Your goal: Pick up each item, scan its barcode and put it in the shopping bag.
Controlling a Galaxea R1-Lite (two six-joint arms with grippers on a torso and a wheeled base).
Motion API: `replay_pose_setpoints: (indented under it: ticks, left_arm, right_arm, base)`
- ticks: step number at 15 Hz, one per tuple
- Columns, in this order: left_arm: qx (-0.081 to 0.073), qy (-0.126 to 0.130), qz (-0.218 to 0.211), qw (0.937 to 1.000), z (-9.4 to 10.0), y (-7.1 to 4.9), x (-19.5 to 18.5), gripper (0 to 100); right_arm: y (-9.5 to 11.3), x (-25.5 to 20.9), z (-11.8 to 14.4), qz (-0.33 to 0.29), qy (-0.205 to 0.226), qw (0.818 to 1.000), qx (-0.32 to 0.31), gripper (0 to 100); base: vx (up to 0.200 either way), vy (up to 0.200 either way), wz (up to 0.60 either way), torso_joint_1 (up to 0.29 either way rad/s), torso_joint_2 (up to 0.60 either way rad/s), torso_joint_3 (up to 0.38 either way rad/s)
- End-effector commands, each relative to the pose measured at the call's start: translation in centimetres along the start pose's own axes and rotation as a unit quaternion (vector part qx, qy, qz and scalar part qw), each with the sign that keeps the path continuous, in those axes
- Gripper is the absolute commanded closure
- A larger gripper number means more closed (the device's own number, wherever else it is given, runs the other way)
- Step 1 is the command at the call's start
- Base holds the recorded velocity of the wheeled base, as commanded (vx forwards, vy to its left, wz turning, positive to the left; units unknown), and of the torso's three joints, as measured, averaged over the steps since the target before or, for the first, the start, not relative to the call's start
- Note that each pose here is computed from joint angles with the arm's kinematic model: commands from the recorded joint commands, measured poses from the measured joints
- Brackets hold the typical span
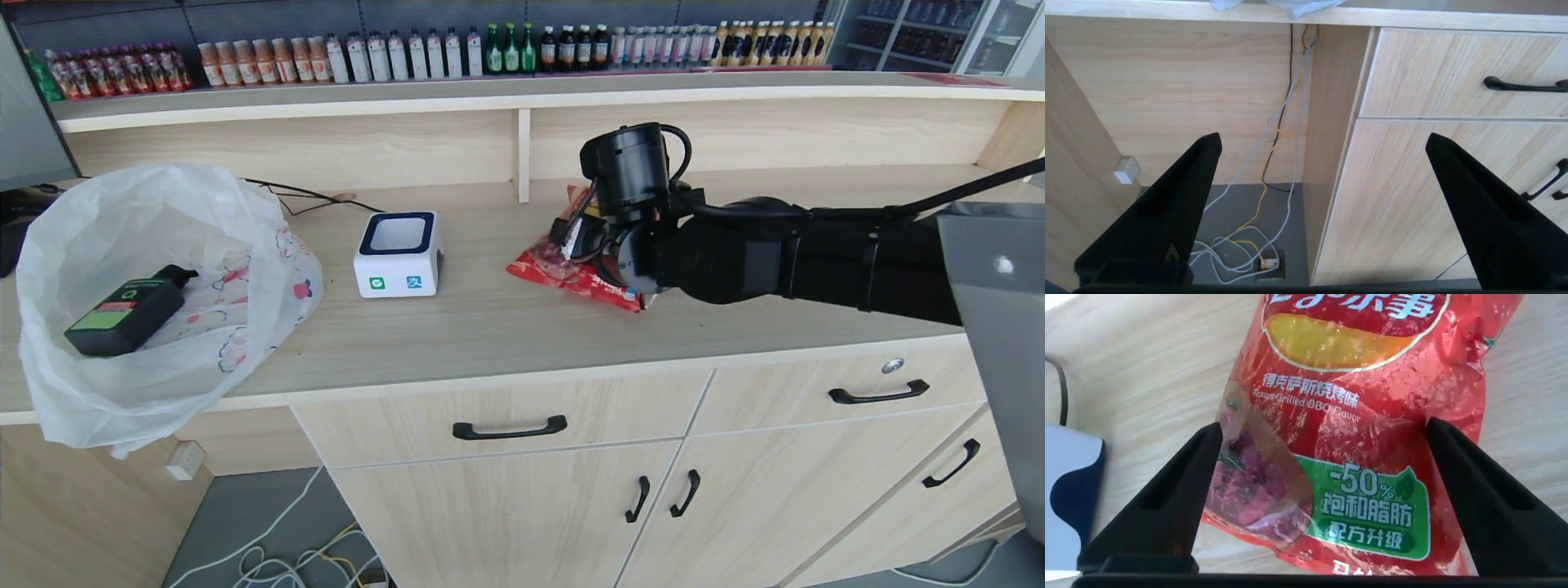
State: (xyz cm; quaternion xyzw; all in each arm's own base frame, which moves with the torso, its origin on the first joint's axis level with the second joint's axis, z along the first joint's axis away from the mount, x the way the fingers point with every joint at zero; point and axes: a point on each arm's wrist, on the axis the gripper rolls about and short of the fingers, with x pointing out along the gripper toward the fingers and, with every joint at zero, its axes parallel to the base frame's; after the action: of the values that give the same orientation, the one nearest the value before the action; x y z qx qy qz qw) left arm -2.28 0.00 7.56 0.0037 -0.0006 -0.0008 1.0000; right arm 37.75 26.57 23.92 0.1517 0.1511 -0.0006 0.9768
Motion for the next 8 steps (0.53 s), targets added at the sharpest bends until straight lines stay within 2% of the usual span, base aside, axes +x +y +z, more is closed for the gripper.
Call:
replay_pose_setpoints:
  ticks: [1,8]
  left_arm:
    - [0.000,0.000,0.000,1.0000,0.00,0.00,0.00,0]
    - [0.000,0.000,0.000,1.0000,0.00,0.00,0.00,0]
  right_arm:
    - [-0.01,0.86,-1.00,-0.004,0.010,1.000,-0.013,0]
    - [0.13,1.22,-1.39,-0.002,0.008,0.998,-0.058,0]
  base:
    - [0.000,0.000,0.00,0.000,0.00,0.000]
    - [0.000,0.000,0.00,0.000,0.00,0.000]
